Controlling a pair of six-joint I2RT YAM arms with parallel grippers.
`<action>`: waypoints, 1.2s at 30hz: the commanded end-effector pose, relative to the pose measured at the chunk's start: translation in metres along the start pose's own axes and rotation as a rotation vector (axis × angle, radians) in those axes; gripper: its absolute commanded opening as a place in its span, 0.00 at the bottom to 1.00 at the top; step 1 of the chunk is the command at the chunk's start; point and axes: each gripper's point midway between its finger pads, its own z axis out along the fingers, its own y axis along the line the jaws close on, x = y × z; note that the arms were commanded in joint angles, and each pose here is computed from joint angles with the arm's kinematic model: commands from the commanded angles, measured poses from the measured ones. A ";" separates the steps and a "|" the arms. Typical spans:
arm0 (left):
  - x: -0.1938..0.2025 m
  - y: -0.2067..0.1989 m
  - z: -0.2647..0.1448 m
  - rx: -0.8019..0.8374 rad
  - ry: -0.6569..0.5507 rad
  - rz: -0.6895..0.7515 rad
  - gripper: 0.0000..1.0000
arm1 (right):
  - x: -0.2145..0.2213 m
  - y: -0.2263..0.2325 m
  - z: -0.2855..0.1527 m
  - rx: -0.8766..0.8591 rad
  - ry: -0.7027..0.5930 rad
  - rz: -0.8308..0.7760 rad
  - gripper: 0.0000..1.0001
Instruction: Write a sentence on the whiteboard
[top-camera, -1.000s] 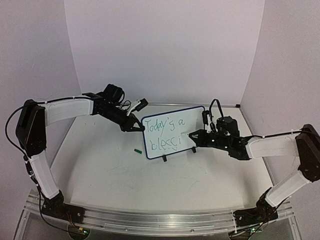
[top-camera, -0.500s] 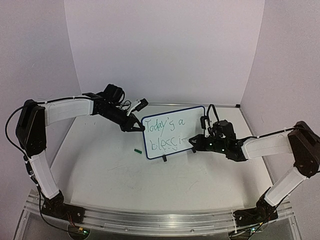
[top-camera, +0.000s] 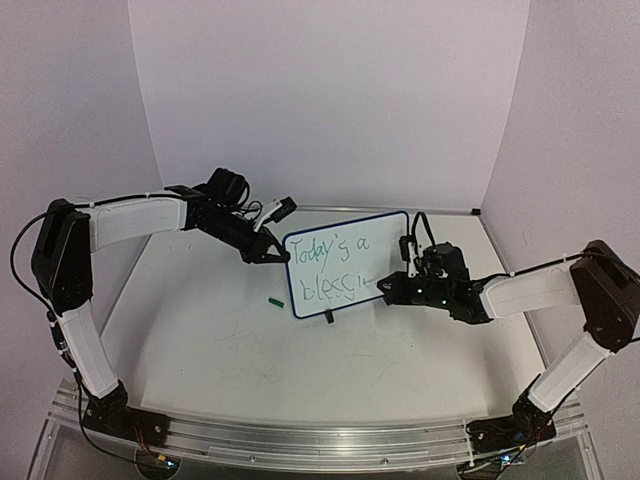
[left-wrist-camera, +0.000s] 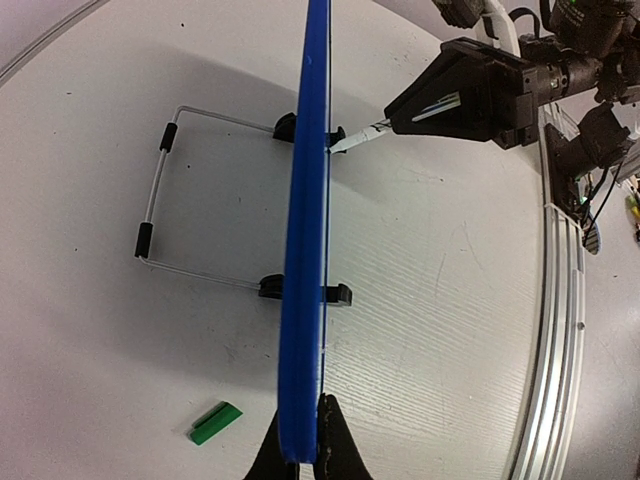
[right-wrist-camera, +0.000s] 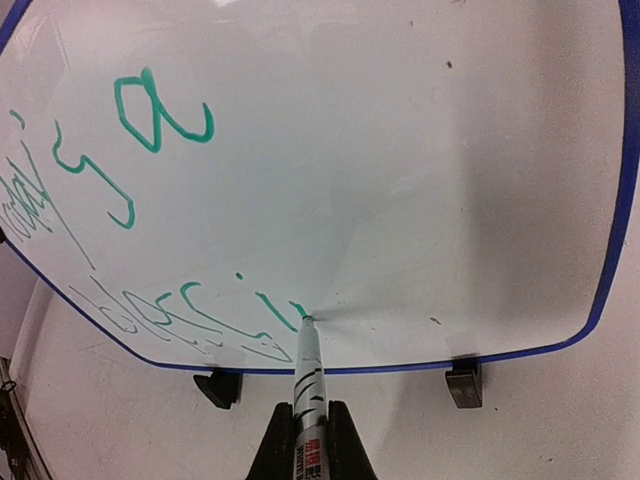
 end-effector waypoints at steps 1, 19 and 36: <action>-0.001 0.001 -0.005 -0.038 0.011 0.042 0.00 | 0.010 -0.007 0.009 0.016 0.017 0.017 0.00; -0.002 0.000 -0.006 -0.038 0.009 0.042 0.00 | -0.045 0.016 -0.018 -0.025 -0.154 0.018 0.00; -0.002 0.000 -0.007 -0.038 0.008 0.042 0.00 | -0.027 -0.002 -0.013 0.034 -0.123 0.042 0.00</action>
